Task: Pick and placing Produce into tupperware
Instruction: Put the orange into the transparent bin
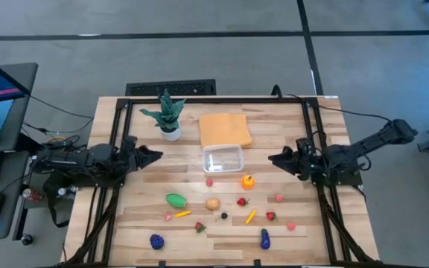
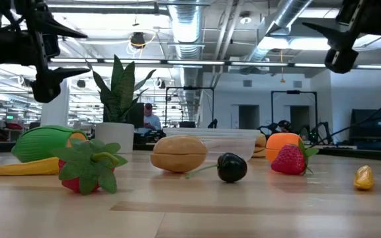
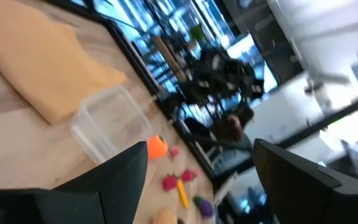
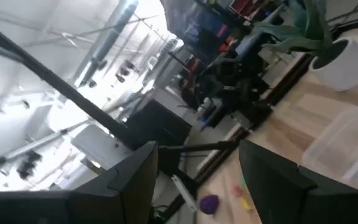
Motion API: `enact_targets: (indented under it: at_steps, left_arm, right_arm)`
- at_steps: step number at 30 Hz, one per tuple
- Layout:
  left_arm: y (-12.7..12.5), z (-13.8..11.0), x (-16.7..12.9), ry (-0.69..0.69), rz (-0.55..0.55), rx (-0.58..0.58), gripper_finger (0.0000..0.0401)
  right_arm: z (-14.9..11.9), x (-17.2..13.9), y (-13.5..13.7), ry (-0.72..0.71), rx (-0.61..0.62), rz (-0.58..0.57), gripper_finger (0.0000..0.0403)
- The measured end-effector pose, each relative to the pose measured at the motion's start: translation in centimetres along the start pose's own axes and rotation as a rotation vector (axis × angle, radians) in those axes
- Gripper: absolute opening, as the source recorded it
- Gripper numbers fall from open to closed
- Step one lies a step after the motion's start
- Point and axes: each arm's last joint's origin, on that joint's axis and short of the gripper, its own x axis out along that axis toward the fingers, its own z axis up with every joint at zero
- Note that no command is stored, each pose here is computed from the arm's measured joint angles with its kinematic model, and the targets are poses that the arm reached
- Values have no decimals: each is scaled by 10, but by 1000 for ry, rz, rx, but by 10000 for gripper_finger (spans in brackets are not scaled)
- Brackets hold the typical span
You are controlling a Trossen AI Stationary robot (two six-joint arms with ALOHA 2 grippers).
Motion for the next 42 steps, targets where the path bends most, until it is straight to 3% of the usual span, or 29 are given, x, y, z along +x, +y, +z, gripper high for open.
enact_targets:
  at_steps: [9,14,17,22,26,29,36,39,42]
  left_arm:
    - [-2,-4,0,88,-41,-171,281]
    - [-8,-9,0,146,-94,-234,281]
    - [-14,-12,0,156,-135,-229,281]
    - [-27,-16,1,115,-203,-202,281]
    - [-37,-22,4,116,-262,-147,281]
    - [-46,-27,9,153,-236,-81,281]
    - [-83,-35,32,235,-204,145,281]
    - [-94,-40,44,295,-150,277,281]
    - [-95,-48,52,388,-34,356,281]
  right_arm:
    - [-16,16,1,219,188,38,221]
    - [-19,47,37,289,42,92,221]
    - [-24,65,47,360,-52,35,221]
    - [-31,79,49,491,-107,-113,221]
    - [-28,80,53,488,-111,-115,221]
    - [-22,77,53,478,-112,-122,221]
    - [-8,55,44,546,-147,-256,221]
    - [-12,46,31,645,-193,-384,221]
    - [-18,47,23,709,-244,-426,221]
